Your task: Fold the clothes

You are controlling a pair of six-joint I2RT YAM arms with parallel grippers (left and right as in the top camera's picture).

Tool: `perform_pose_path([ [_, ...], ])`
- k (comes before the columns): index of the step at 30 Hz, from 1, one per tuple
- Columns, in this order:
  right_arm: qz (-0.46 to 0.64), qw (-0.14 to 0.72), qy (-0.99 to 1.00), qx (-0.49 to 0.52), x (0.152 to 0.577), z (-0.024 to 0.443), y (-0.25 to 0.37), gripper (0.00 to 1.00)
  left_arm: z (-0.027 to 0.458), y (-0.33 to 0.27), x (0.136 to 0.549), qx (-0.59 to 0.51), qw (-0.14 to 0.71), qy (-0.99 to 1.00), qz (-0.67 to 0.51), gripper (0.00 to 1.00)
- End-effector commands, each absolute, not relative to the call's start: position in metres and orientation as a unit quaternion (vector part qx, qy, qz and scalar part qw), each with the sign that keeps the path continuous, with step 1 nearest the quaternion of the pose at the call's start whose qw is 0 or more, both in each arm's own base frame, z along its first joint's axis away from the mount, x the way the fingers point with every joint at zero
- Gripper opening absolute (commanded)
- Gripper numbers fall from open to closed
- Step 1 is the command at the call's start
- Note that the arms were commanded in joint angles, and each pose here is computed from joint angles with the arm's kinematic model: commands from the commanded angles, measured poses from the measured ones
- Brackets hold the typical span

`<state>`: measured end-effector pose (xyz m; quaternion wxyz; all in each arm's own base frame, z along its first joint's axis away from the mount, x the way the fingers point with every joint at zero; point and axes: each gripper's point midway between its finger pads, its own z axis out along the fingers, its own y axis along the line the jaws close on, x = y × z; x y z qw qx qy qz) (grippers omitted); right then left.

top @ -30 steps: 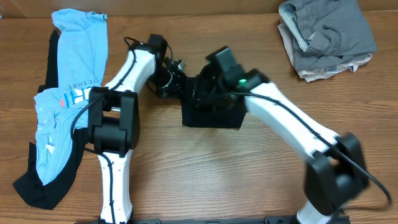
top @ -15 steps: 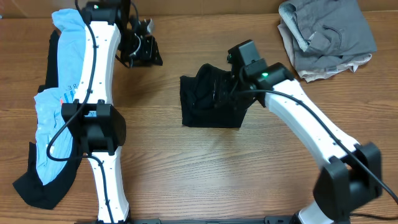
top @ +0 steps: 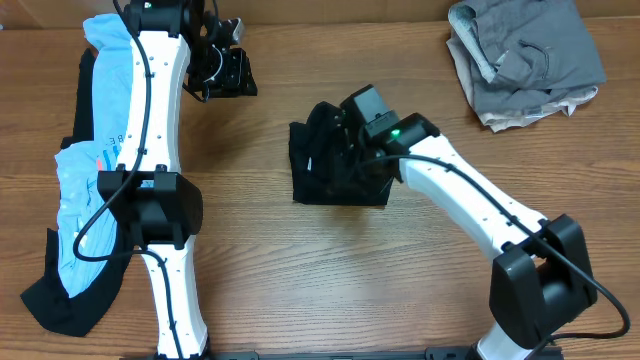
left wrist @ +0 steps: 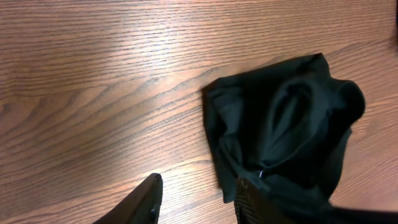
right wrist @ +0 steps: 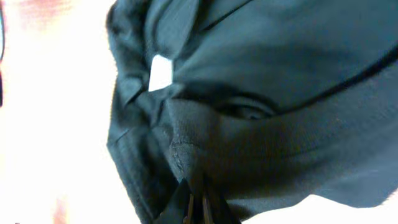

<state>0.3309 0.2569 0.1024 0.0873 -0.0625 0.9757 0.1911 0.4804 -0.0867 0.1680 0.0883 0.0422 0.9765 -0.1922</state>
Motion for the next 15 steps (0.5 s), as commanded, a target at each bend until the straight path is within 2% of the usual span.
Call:
perform_pose_path([
  [1, 0.201, 0.086, 0.970, -0.110, 0.311, 0.102, 0.287, 0.04, 0.176, -0.088, 0.483, 0.057, 0.105, 0.975, -0.188, 0.40],
  [6, 0.206, 0.077, 0.962, -0.162, 0.285, 0.090, 0.325, 0.04, 0.176, -0.089, 0.485, 0.058, 0.107, 0.975, -0.188, 0.40],
  [7, 0.205, 0.073, 0.962, -0.168, 0.282, 0.086, 0.329, 0.10, 0.176, -0.089, 0.485, 0.058, 0.107, 0.975, -0.188, 0.40],
  [8, 0.204, 0.070, 0.961, -0.172, 0.279, 0.084, 0.331, 0.26, 0.176, -0.089, 0.485, 0.058, 0.107, 0.975, -0.188, 0.39],
  [9, 0.204, 0.069, 0.961, -0.173, 0.278, 0.083, 0.332, 0.48, 0.176, -0.089, 0.485, 0.058, 0.107, 0.975, -0.188, 0.40],
  [10, 0.204, 0.070, 0.961, -0.173, 0.278, 0.084, 0.332, 0.65, 0.176, -0.089, 0.485, 0.058, 0.107, 0.975, -0.188, 0.40],
  [12, 0.206, 0.073, 0.961, -0.169, 0.283, 0.089, 0.331, 0.75, 0.176, -0.089, 0.485, 0.058, 0.108, 0.974, -0.188, 0.40],
  [15, 0.212, 0.089, 0.961, -0.155, 0.297, 0.107, 0.325, 0.77, 0.177, -0.089, 0.485, 0.058, 0.109, 0.974, -0.188, 0.40],
])
